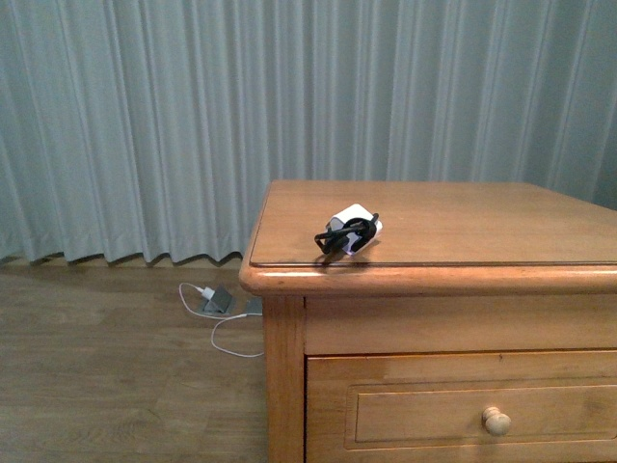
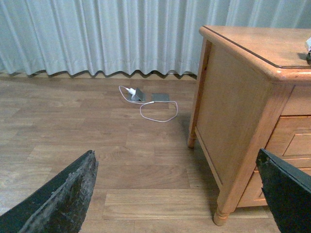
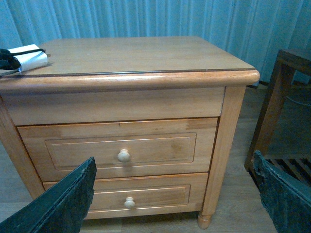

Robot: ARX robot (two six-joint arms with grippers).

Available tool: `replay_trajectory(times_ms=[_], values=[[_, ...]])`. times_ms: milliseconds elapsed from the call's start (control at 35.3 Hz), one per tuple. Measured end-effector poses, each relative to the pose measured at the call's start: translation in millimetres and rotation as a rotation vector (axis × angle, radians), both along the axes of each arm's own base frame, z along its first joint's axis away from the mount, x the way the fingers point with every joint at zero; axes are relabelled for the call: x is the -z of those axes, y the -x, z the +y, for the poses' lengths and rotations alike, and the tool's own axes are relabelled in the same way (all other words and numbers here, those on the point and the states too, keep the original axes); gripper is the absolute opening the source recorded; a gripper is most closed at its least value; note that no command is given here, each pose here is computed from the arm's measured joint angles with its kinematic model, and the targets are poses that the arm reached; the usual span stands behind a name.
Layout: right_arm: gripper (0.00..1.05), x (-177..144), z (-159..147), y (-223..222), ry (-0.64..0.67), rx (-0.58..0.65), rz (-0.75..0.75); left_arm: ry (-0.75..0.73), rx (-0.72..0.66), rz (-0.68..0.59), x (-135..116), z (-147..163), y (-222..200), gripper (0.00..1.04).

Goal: Put charger into drawer

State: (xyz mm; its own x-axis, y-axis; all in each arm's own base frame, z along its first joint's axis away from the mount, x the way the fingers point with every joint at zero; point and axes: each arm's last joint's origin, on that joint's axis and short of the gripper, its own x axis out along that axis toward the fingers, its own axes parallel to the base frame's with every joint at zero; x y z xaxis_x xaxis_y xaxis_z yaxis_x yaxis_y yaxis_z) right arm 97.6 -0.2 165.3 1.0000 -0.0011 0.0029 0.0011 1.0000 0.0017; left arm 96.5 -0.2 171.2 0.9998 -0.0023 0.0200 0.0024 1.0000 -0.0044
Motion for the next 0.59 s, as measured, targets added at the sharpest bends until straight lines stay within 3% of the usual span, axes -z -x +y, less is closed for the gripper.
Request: replay_trajectory(times_ms=[594], values=[[0.96,0.0,0.0,0.0,0.000,0.000,0.000,0.000,0.000,0.000,0.0,0.0,0.0,0.98]])
